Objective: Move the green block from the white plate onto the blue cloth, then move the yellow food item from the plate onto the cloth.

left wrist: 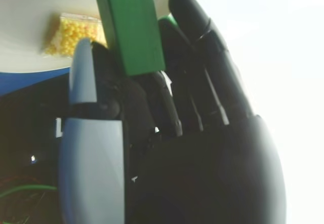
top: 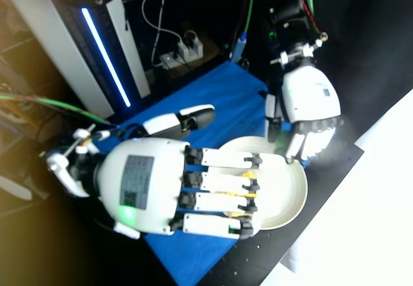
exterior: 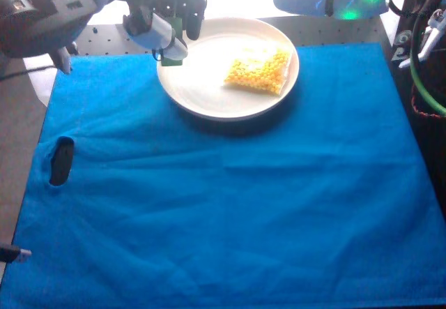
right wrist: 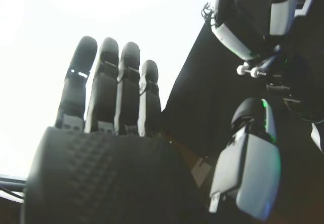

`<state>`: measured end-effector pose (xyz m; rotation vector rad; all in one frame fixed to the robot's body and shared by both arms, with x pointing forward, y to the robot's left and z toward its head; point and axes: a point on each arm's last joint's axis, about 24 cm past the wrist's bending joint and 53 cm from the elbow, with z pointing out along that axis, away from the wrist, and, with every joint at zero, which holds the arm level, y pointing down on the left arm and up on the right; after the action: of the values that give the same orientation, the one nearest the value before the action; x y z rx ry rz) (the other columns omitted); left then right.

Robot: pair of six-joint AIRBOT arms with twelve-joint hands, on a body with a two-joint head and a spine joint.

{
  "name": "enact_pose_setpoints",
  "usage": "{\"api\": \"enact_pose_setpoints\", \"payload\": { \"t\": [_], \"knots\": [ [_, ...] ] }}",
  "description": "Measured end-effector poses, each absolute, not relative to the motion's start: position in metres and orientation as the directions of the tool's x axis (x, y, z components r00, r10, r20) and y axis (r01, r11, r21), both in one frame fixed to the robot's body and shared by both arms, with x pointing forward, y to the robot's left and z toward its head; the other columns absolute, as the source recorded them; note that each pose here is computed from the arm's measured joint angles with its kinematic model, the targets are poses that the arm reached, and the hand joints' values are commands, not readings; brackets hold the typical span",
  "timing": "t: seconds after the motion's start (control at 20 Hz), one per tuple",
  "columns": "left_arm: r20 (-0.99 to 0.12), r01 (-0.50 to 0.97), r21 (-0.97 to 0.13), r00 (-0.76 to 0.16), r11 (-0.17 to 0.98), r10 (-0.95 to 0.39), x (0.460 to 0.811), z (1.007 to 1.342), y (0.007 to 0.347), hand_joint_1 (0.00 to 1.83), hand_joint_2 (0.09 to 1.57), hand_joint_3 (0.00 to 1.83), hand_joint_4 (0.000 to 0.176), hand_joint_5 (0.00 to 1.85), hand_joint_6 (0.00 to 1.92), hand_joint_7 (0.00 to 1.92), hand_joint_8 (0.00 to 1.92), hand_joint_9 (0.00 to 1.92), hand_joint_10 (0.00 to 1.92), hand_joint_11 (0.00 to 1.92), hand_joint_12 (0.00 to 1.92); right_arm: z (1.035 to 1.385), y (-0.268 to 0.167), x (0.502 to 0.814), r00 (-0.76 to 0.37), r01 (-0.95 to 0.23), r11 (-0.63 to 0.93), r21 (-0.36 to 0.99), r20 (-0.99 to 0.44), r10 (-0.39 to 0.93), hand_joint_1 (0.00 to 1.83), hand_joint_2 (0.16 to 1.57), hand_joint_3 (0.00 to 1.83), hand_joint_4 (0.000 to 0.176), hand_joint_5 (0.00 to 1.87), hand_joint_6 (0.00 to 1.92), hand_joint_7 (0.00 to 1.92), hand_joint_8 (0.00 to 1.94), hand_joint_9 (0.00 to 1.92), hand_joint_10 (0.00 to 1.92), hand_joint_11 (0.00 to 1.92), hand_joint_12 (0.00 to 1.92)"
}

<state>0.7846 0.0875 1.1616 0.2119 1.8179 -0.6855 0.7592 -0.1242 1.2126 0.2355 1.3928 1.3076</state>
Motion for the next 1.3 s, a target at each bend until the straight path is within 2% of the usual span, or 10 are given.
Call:
{"api": "enact_pose_setpoints", "payload": {
  "t": [0.1,0.3,0.45,0.5,0.55,0.7,0.8,1.05,1.15,1.3],
  "knots": [
    [-0.930,0.513,-0.322,-0.328,0.796,-0.165,0.773,1.175,0.083,1.37,1.13,0.00,0.000,0.90,0.84,0.83,1.23,0.99,1.17,0.98,0.75,1.213,-0.124,0.759,-0.327,-0.518,0.358,0.777,-0.566,0.757,0.39,0.84,0.00,0.063,0.42,0.00,0.51,0.00,0.44,0.00,0.00,1.24],
    [-0.942,0.566,-0.306,-0.299,0.765,-0.155,0.749,1.192,0.087,1.37,1.13,0.00,0.000,0.90,0.92,0.86,1.17,0.96,1.20,0.92,0.89,1.212,-0.123,0.759,-0.329,-0.518,0.356,0.778,-0.565,0.757,0.37,0.85,0.00,0.035,0.44,0.00,0.53,0.00,0.44,0.00,0.04,1.18],
    [-0.953,0.617,-0.281,-0.269,0.735,-0.139,0.727,1.202,0.091,1.37,1.13,0.00,0.000,0.90,0.97,0.84,1.16,0.95,1.20,0.88,0.84,1.212,-0.123,0.759,-0.330,-0.517,0.354,0.779,-0.563,0.758,0.35,0.83,0.00,0.046,0.44,0.00,0.53,0.00,0.43,0.00,0.09,1.05],
    [-0.958,0.635,-0.262,-0.262,0.727,-0.116,0.720,1.201,0.088,1.46,1.14,0.00,0.000,0.88,0.95,0.81,1.16,0.91,1.16,0.77,1.48,1.212,-0.122,0.758,-0.330,-0.517,0.354,0.779,-0.563,0.757,0.35,0.84,0.00,0.045,0.43,0.00,0.52,0.00,0.41,0.00,0.07,1.08],
    [-0.961,0.648,-0.251,-0.258,0.719,-0.103,0.714,1.200,0.086,1.48,1.14,0.00,0.000,0.85,1.01,0.80,1.14,0.93,1.11,0.77,1.60,1.212,-0.122,0.758,-0.330,-0.518,0.354,0.779,-0.564,0.757,0.36,0.84,0.00,0.043,0.43,0.00,0.53,0.00,0.42,0.00,0.06,1.12],
    [-0.963,0.702,-0.247,-0.252,0.668,-0.092,0.687,1.200,0.079,1.36,1.21,0.00,0.000,0.73,1.04,0.75,1.35,0.82,1.47,0.82,1.24,1.212,-0.121,0.758,-0.333,-0.518,0.354,0.779,-0.564,0.756,0.40,0.85,0.00,0.033,0.45,0.00,0.56,0.00,0.46,0.01,0.03,1.28],
    [-0.966,0.715,-0.244,-0.242,0.655,-0.095,0.678,1.205,0.085,1.36,1.17,0.00,0.000,0.89,0.85,0.80,1.28,0.81,1.44,0.83,1.09,1.211,-0.122,0.758,-0.333,-0.515,0.353,0.781,-0.562,0.757,0.41,0.84,0.00,0.052,0.45,0.00,0.54,0.00,0.45,0.00,0.04,1.29],
    [-0.934,0.712,-0.335,-0.340,0.617,-0.115,0.661,1.185,0.093,1.38,1.13,0.00,0.000,0.98,0.61,0.96,1.08,0.88,1.43,0.68,1.43,1.207,-0.121,0.757,-0.337,-0.514,0.356,0.780,-0.566,0.752,0.41,0.84,0.00,0.062,0.39,0.00,0.55,0.00,0.44,0.00,0.00,1.27],
    [-0.923,0.715,-0.362,-0.365,0.597,-0.123,0.654,1.180,0.092,1.37,1.13,0.00,0.000,0.95,0.94,0.94,1.01,0.86,1.31,0.67,1.31,1.207,-0.120,0.756,-0.339,-0.515,0.355,0.780,-0.566,0.752,0.40,0.82,0.00,0.061,0.42,0.00,0.55,0.00,0.45,0.00,0.00,1.27],
    [-0.903,0.709,-0.404,-0.408,0.578,-0.131,0.646,1.170,0.092,1.38,1.09,0.00,0.000,1.01,0.69,1.03,0.94,0.98,1.19,0.77,1.15,1.206,-0.121,0.756,-0.338,-0.513,0.355,0.782,-0.564,0.754,0.40,0.82,0.00,0.061,0.42,0.00,0.56,0.00,0.46,0.00,0.00,1.29]
  ]
}}
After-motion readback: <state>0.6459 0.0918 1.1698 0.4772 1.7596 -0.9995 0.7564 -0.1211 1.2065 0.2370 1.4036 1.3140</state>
